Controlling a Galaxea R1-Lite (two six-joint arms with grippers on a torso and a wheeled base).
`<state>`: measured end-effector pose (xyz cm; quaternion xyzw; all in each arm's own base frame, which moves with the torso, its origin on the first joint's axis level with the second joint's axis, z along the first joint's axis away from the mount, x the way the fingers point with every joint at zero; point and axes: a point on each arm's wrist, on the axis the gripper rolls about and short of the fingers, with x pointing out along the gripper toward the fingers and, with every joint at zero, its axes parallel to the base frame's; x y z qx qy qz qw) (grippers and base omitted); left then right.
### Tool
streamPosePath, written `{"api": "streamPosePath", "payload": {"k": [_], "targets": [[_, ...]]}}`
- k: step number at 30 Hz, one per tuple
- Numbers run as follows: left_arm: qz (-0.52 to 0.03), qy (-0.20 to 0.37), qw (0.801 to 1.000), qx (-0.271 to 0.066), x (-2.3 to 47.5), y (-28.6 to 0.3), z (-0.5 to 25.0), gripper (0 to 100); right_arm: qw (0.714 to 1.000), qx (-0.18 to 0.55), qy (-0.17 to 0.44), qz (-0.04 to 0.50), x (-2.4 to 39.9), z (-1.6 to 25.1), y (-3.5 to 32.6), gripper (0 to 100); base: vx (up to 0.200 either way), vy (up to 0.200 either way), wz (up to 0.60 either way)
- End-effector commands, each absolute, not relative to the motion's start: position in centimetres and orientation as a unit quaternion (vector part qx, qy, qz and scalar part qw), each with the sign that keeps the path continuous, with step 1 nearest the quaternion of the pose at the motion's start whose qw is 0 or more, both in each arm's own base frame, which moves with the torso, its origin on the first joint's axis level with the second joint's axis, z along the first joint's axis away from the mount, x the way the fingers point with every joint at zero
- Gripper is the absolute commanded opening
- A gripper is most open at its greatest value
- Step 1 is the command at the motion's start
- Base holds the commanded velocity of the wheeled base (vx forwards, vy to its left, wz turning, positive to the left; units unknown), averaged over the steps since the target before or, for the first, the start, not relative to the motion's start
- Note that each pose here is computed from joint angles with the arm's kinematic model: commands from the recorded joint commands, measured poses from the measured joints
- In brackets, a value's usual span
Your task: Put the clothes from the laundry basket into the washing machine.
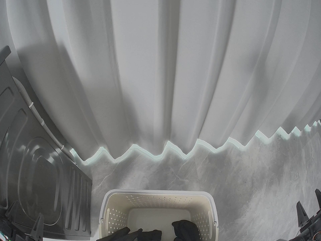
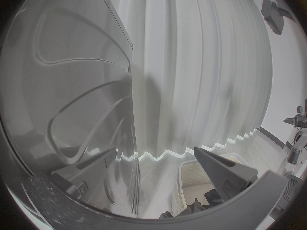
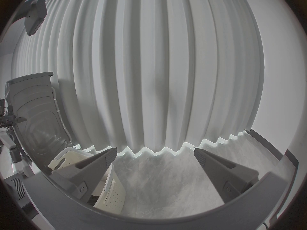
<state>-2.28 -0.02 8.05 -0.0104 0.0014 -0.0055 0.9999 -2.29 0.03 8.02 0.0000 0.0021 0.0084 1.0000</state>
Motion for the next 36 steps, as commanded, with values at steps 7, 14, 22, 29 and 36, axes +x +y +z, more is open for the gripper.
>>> {"api": "streamPosePath", "payload": {"k": [7, 14, 22, 29, 36], "targets": [[-0.005, 0.001, 1.0, -0.011, -2.29, -0.02, 7.56, 100, 1.0, 0.0, 0.002, 0.008, -2.29, 7.53, 0.03, 100, 0.0, 0.0, 0.0], [-0.005, 0.001, 1.0, -0.011, -2.29, -0.02, 7.56, 100, 1.0, 0.0, 0.002, 0.008, -2.29, 7.53, 0.03, 100, 0.0, 0.0, 0.0], [-0.005, 0.001, 1.0, -0.011, -2.29, -0.02, 7.56, 100, 1.0, 0.0, 0.002, 0.008, -2.29, 7.53, 0.03, 100, 0.0, 0.0, 0.0], [-0.005, 0.001, 1.0, -0.011, -2.29, -0.02, 7.56, 100, 1.0, 0.0, 0.002, 0.008, -2.29, 7.53, 0.03, 100, 0.0, 0.0, 0.0], [-0.006, 0.001, 1.0, -0.011, -2.29, -0.02, 7.56, 100, 1.0, 0.0, 0.002, 0.008, -2.29, 7.53, 0.03, 100, 0.0, 0.0, 0.0]]}}
